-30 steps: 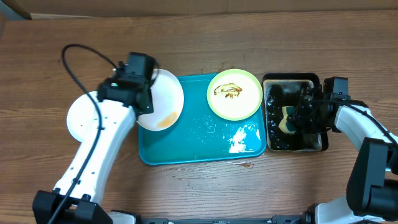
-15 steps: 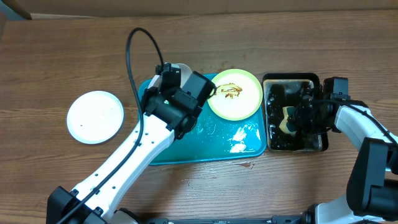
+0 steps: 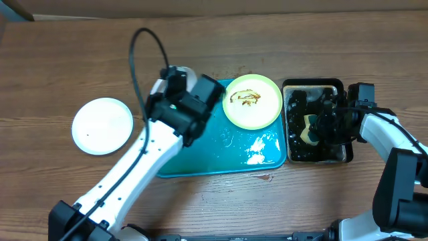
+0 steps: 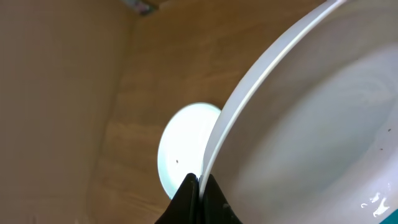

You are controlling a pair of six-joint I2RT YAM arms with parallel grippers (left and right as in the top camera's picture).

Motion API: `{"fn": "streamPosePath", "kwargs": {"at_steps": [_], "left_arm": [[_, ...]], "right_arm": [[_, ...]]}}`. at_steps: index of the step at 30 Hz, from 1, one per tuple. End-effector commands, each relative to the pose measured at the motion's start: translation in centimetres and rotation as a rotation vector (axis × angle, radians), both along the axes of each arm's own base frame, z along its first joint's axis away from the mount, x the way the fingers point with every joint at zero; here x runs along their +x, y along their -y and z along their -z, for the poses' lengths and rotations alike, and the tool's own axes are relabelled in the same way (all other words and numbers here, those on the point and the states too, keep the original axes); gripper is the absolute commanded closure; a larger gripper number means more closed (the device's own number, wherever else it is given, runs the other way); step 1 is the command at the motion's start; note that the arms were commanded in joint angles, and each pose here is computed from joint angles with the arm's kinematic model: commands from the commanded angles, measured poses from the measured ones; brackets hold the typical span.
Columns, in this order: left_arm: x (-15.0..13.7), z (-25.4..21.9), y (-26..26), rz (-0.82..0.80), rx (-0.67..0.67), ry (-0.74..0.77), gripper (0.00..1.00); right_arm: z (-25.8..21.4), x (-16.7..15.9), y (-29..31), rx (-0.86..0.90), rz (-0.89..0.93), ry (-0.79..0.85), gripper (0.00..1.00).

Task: Clean dirty plates on tray and stack at the side
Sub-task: 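Lower the plate onto the first white plate and release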

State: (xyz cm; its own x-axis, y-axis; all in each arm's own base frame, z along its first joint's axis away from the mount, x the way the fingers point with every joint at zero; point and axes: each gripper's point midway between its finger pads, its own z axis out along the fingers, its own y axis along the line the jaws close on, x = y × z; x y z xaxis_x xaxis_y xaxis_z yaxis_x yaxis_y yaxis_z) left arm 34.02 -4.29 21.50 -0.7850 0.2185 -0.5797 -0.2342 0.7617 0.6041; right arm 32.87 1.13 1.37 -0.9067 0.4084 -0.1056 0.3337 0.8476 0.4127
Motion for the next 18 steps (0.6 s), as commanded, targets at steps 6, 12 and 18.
{"fn": "streamPosePath", "kwargs": {"at_steps": [6,12,18], "left_arm": [[-0.1,3.4,-8.6,-0.285,-0.415,-0.078,0.96],[-2.6,4.5,-18.5,-0.590,-0.563,-0.015,0.96],[-4.5,6.8,-23.9,-0.782,-0.662,0.029,0.96]], "right_arm": [[-0.7,0.9,0.3,-0.016,-0.002,0.029,0.92],[-0.7,0.9,0.3,-0.017,-0.006,0.029,0.92],[-0.7,0.9,0.3,-0.016,-0.006,0.026,0.92]]}}
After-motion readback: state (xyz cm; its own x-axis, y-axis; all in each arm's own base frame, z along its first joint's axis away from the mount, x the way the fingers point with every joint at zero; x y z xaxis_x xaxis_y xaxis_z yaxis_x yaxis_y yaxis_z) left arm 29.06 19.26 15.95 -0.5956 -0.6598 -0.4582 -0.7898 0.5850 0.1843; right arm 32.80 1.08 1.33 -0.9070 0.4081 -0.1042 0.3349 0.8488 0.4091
